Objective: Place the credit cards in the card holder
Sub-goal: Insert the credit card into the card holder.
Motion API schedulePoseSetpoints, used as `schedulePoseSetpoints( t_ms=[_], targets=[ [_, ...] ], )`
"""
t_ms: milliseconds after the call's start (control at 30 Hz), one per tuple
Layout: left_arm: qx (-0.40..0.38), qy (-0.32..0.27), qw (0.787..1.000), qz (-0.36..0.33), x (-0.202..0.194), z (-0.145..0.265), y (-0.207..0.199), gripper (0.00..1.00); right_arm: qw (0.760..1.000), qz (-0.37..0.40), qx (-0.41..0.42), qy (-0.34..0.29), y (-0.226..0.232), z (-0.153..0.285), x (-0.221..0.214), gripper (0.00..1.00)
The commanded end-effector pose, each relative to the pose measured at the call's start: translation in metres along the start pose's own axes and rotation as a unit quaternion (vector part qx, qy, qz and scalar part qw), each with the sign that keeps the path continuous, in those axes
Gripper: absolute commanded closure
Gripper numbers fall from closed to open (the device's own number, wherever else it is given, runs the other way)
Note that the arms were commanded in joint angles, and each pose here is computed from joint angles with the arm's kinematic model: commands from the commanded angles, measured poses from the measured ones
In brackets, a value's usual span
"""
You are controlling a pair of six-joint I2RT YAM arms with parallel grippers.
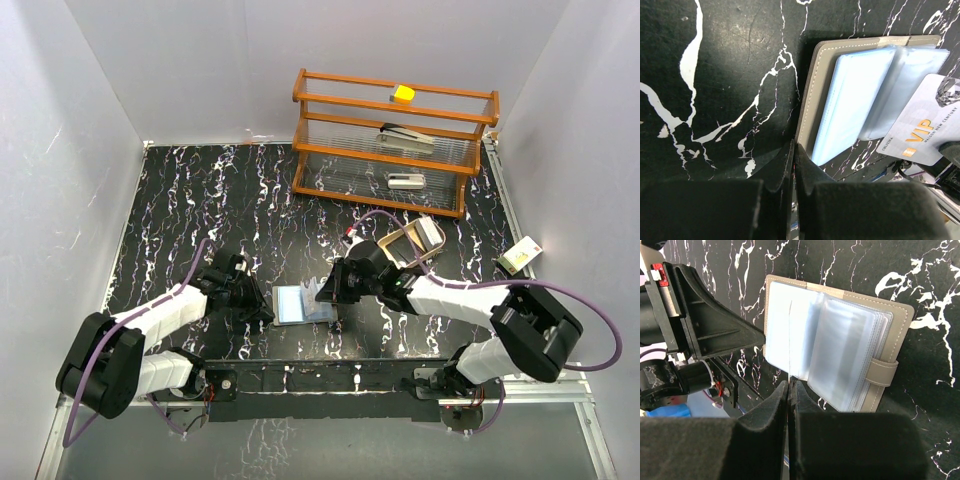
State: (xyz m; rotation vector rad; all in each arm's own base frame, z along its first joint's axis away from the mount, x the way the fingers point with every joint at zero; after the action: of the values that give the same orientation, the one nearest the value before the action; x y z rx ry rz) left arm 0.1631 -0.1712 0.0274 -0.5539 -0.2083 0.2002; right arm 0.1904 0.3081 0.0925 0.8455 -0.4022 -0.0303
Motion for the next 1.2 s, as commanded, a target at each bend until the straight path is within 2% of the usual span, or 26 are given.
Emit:
schedulePoseSetpoints(
  t_ms=[0, 1167],
  targets=[
    [-0.001, 0.011, 1.000, 0.001, -0.006, -0.001, 0.002, 1.00, 1.000, 0.001, 0.025, -0.012, 0.009, -0.004, 0.004, 1.00],
    [-0.007, 0.020, 1.000, 0.005, -0.011, -0.006, 0.005, 1.00, 1.000, -0.023, -0.008, 0.017, -0.021, -0.025, -0.014, 0.99]
  ],
)
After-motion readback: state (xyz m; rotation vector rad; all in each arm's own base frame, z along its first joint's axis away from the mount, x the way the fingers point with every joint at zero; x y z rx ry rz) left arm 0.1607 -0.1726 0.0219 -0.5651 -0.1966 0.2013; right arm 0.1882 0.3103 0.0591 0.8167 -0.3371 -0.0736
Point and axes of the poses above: each gripper's point midway between its finger pads, its own z axis back along the fingers, its own y axis along the line the jaws close on, x = y × z, the point moved 1 cm from there along z, back along the fingers, and after that the axes turned 4 degrees about -z, right-handed, at the moved point
